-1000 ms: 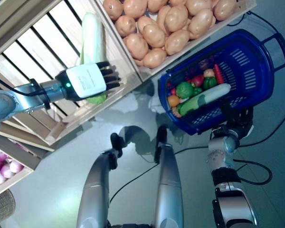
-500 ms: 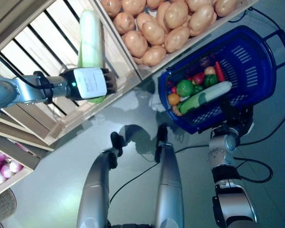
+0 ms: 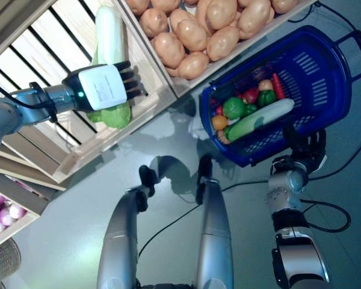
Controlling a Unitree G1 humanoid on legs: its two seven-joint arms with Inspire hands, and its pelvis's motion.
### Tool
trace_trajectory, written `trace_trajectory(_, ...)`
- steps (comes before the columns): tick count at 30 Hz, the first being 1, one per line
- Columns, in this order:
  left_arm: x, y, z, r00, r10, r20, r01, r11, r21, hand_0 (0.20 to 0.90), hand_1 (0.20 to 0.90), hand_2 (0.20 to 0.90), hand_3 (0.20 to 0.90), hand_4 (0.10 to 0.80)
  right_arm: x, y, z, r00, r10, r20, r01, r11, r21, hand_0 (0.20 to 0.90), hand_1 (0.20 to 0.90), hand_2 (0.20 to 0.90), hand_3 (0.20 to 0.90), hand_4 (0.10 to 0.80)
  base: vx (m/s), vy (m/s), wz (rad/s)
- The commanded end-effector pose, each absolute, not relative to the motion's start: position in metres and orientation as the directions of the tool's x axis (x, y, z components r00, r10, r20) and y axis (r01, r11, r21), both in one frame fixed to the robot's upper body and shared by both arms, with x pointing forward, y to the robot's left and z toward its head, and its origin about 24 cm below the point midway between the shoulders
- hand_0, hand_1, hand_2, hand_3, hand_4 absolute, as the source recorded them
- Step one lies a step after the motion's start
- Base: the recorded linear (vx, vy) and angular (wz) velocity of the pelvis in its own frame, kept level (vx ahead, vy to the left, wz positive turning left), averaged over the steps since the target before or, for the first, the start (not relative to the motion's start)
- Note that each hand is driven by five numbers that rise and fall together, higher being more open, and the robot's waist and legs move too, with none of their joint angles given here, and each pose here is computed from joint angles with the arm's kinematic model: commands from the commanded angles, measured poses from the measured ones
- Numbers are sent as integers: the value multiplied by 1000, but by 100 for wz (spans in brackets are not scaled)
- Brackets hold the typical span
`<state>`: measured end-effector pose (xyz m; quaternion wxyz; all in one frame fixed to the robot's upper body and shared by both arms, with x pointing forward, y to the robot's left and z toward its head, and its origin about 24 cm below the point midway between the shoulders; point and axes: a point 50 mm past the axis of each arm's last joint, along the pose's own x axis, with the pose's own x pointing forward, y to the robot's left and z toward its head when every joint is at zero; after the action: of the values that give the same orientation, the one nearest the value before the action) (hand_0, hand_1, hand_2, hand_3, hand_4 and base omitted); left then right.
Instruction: Put vegetables into the basket
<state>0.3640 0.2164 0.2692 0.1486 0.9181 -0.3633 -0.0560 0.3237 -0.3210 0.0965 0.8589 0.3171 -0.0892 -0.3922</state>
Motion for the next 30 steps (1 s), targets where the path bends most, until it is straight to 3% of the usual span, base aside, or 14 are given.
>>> trace_trajectory(1, 354, 227, 318, 641, -709, 296, -767, -604, 217, 900, 900, 900, 900, 800, 313, -353, 143, 621, -780, 69, 576, 514, 635, 900, 900, 900, 900, 800, -15, 62, 0)
trace_trajectory(12, 362, 223, 319, 633, -702, 325, -773, -589, 234, 900, 900, 900, 900, 800, 321, -344, 155, 636, -766, 95, 554, 539, 635, 900, 900, 900, 900, 800, -6, 16, -1)
trace_trajectory(14, 364, 224, 315, 652, -698, 297, -758, -603, 248, 620, 620, 620, 620, 613, 322, -343, 157, 638, -764, 98, 552, 542, 634, 900, 900, 900, 900, 800, 0, 0, 0)
trace_trajectory(17, 366, 223, 309, 676, -692, 254, -737, -621, 268, 639, 639, 639, 639, 626, 324, -341, 161, 638, -764, 98, 554, 543, 632, 900, 900, 900, 900, 800, 0, 0, 0)
trace_trajectory(19, 367, 220, 307, 695, -686, 217, -717, -638, 280, 535, 535, 535, 535, 557, 324, -341, 164, 640, -761, 107, 546, 548, 633, 900, 900, 900, 900, 800, 0, 0, 0)
trace_trajectory(20, 367, 220, 306, 700, -683, 207, -712, -644, 282, 467, 467, 467, 467, 511, 324, -341, 164, 641, -760, 109, 545, 550, 633, 900, 900, 900, 900, 800, 0, 0, 0)
trace_trajectory(21, 367, 220, 307, 703, -680, 210, -709, -646, 282, 340, 340, 340, 340, 427, 325, -340, 165, 641, -760, 111, 543, 551, 633, 900, 900, 900, 900, 800, 0, 0, 0)
trace_trajectory(22, 368, 219, 307, 703, -680, 209, -709, -646, 285, 300, 300, 300, 300, 400, 325, -340, 165, 641, -759, 113, 542, 552, 633, 900, 900, 900, 900, 800, 0, 0, 0)
trace_trajectory(30, 370, 214, 310, 755, -627, 192, -651, -686, 325, 300, 300, 300, 300, 400, 326, -342, 168, 633, -765, 119, 541, 547, 639, 900, 900, 900, 900, 800, 0, 0, 0)
